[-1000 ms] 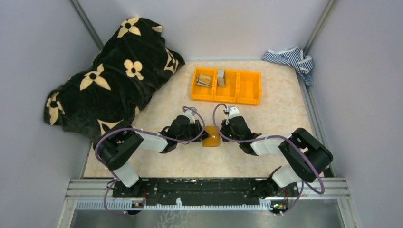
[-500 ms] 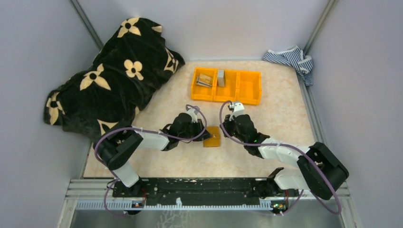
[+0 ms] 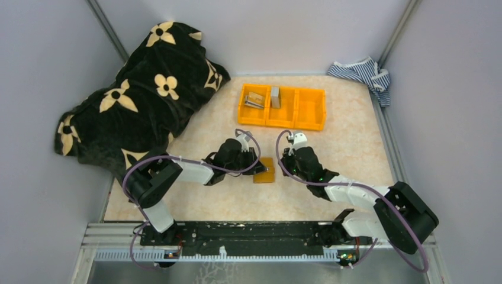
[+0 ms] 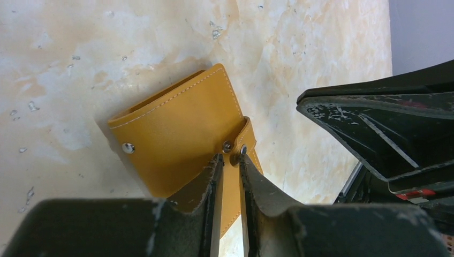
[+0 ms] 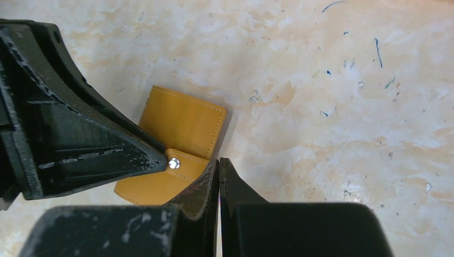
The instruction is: Take the credit cards out of the card holder
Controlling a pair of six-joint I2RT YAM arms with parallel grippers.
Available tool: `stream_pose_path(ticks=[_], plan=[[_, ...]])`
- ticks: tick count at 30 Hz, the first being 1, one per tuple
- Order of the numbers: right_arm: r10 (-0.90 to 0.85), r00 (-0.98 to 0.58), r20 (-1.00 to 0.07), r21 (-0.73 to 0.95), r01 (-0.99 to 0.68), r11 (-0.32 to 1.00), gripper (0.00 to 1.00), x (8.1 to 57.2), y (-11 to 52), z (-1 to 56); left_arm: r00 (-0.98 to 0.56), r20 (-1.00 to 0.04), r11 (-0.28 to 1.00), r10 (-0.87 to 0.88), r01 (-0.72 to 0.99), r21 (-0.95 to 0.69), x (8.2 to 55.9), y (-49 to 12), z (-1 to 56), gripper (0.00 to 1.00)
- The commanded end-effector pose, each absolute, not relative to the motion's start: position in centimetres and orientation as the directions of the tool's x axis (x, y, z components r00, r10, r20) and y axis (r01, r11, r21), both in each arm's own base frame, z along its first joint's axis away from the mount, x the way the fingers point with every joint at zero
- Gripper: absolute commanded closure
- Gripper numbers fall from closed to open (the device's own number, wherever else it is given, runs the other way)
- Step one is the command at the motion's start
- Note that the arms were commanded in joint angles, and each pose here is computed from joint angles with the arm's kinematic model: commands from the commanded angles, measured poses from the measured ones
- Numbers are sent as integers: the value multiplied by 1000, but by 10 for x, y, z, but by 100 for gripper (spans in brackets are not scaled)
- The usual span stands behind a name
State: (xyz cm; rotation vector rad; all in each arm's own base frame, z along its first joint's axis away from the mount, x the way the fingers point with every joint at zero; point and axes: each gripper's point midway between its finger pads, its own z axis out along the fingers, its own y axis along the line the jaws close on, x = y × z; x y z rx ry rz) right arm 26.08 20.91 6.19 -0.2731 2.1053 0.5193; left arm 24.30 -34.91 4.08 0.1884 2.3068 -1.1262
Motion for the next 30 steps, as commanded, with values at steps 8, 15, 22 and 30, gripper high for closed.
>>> stream_pose_path(ticks=[8, 15, 22, 30], plan=[[37, -495, -868, 247, -365, 898, 100, 262, 197, 81, -822, -558, 562, -114, 410, -718, 250, -371, 64, 76], [52, -491, -870, 249, -345, 905, 100, 257, 188, 85, -826, -553, 548, -109, 415, -727, 252, -383, 64, 76], [58, -473, -879, 240, -335, 911, 100, 248, 176, 96, -839, -537, 520, -86, 422, -743, 248, -403, 59, 76], [68, -471, -880, 238, -313, 919, 100, 239, 164, 90, -852, -520, 540, -54, 414, -733, 244, -413, 42, 75]])
